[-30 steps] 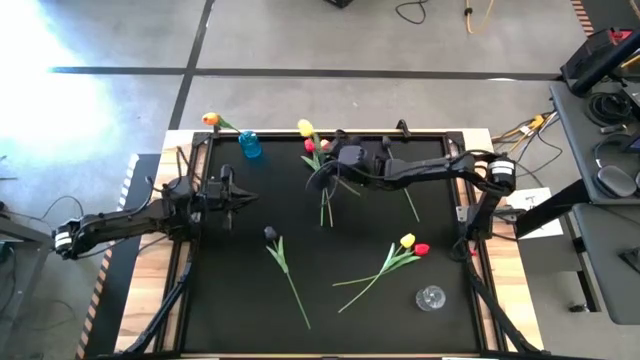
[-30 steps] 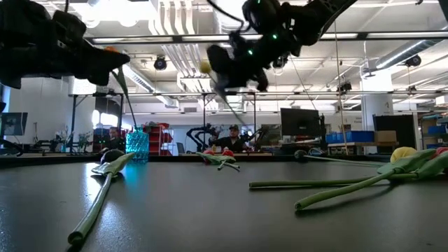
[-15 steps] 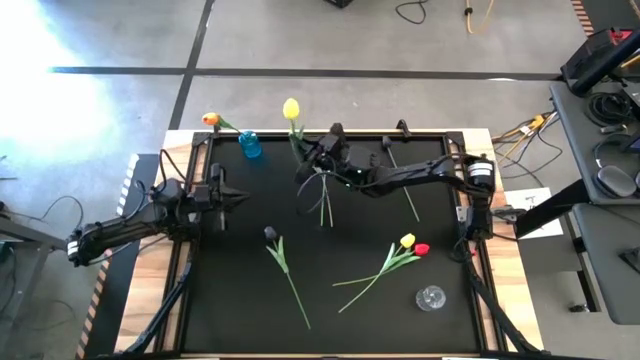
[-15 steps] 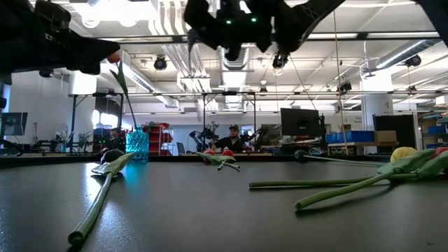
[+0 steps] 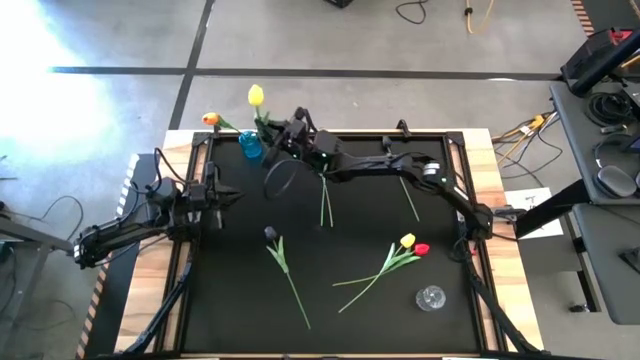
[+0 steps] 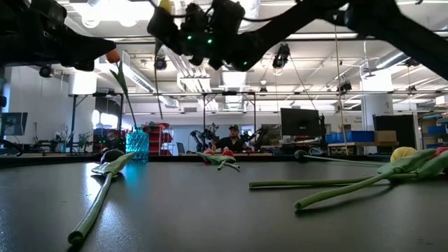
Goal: Sort flowers into vase by color
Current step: Put the top yellow flower into the blue vase
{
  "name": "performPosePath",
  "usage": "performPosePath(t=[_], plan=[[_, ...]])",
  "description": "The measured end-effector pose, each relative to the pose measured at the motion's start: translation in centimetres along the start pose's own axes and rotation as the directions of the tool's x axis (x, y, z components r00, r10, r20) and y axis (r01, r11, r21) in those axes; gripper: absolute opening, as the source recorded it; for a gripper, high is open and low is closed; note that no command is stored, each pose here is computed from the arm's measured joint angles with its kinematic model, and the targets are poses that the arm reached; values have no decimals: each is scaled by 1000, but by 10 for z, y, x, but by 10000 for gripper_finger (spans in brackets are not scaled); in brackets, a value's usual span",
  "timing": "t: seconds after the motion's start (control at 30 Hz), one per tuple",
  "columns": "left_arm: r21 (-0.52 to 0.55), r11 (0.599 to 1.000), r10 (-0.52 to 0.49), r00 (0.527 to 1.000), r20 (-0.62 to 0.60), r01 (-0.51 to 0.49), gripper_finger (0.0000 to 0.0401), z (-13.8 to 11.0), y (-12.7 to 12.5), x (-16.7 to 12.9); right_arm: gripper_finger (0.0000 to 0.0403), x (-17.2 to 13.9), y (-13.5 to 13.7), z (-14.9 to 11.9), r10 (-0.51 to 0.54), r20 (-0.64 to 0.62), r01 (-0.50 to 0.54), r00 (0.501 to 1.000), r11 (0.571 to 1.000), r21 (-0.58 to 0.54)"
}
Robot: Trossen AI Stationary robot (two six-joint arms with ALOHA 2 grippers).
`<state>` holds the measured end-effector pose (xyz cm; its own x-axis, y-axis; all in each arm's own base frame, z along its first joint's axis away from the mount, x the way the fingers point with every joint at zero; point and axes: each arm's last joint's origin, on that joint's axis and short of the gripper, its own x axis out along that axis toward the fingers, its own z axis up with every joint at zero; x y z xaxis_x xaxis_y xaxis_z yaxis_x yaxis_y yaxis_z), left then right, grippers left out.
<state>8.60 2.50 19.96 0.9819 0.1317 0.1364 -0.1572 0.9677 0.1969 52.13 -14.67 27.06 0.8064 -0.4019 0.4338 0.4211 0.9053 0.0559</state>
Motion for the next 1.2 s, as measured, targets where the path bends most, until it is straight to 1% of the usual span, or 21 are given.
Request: performPosePath(t=[0.07, 0.13, 0.2, 0.33, 0.43, 0.47, 0.6, 0.77, 0.87, 1.0, 1.1, 1.2], plan=[[5, 1000, 0, 1000, -3, 1, 0, 0, 0, 0, 12, 9, -7, -6, 9, 24, -10, 1000, 1000, 23], [5, 1000, 0, 1000, -1, 0, 0, 0, 0, 0, 12, 18, -13, -14, 42, 53, -45, 998, 997, 58], [5, 1000, -1, 1000, -3, 1, 0, 0, 0, 0, 12, 25, -19, -22, 35, 72, -41, 997, 996, 78], [5, 1000, -1, 1000, -3, 1, 0, 0, 0, 0, 12, 35, -29, -37, 19, 107, -27, 994, 997, 77], [6, 1000, 0, 1000, 2, 0, 0, 1, 0, 0, 12, 37, -32, -46, 13, 131, -25, 991, 996, 91], [6, 1000, 0, 1000, 3, 0, 0, 1, 0, 0, 12, 35, -35, -47, 3, 154, -17, 988, 996, 93], [6, 1000, 0, 1000, 2, 0, 0, 1, 0, 0, 12, 34, -39, -47, -6, 160, -9, 987, 995, 95], [7, 1000, 0, 1000, 3, 0, 0, 1, 0, 0, 12, 37, -39, -38, -10, 197, -8, 980, 996, 93], [6, 1000, 0, 1000, 4, 0, 0, 2, 0, 0, 12, 35, -39, -32, -11, 256, -13, 967, 996, 90], [8, 1000, 1, 1000, 10, -1, 0, 2, 0, 0, 12, 35, -46, -28, -20, 290, -10, 957, 995, 101], [8, 1000, 0, 1000, 9, 0, 0, 2, 0, 0, 12, 36, -52, -28, -28, 293, -8, 956, 992, 122], [7, 1000, 0, 1000, 8, 0, 0, 2, 0, 0, 12, 34, -55, -34, -32, 297, -6, 954, 992, 125]])
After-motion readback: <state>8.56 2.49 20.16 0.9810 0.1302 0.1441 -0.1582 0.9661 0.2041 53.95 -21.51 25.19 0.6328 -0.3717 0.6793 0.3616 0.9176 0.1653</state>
